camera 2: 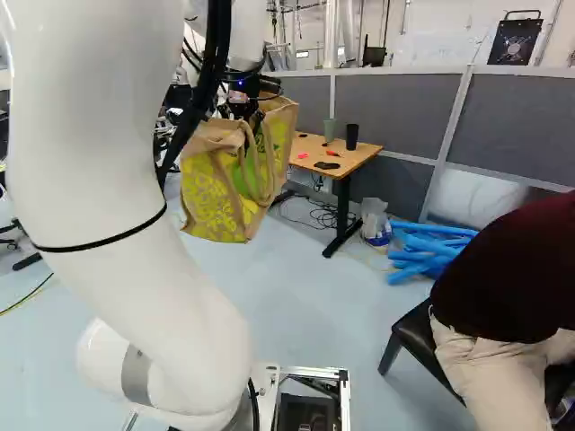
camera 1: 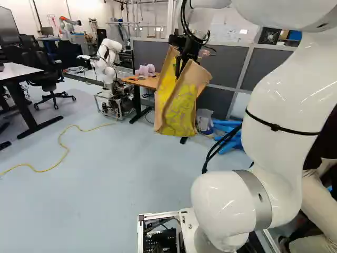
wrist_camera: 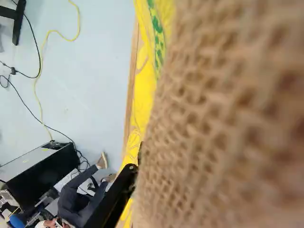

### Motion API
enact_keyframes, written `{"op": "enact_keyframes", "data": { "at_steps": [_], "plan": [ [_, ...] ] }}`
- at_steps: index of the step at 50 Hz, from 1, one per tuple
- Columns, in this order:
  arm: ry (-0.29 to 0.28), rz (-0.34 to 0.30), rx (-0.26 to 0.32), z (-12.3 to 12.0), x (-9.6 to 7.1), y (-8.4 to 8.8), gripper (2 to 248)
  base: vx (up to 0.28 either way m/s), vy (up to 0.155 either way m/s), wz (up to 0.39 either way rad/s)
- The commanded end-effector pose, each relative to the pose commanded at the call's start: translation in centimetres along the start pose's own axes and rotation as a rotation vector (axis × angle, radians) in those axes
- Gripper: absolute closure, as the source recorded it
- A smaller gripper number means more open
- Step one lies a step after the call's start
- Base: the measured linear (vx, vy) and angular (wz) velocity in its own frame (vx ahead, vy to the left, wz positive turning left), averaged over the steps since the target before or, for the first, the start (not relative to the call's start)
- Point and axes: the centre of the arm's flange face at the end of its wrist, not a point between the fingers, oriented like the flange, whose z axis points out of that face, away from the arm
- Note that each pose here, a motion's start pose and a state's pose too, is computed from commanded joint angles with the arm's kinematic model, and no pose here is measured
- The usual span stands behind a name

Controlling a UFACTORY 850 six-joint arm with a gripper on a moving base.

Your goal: Pick up the bag on the ground and place it on the table

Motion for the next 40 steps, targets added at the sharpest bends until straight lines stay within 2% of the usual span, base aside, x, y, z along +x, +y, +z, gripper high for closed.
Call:
{"op": "enact_keyframes", "data": {
  "at_steps": [19, 40],
  "plan": [
    [0.000, 0.000, 0.000, 0.00, 0.00, 0.00, 228, 0.037, 0.022, -0.010],
    [0.000, 0.000, 0.000, 0.00, 0.00, 0.00, 228, 0.089, 0.048, -0.011]
  ]
}}
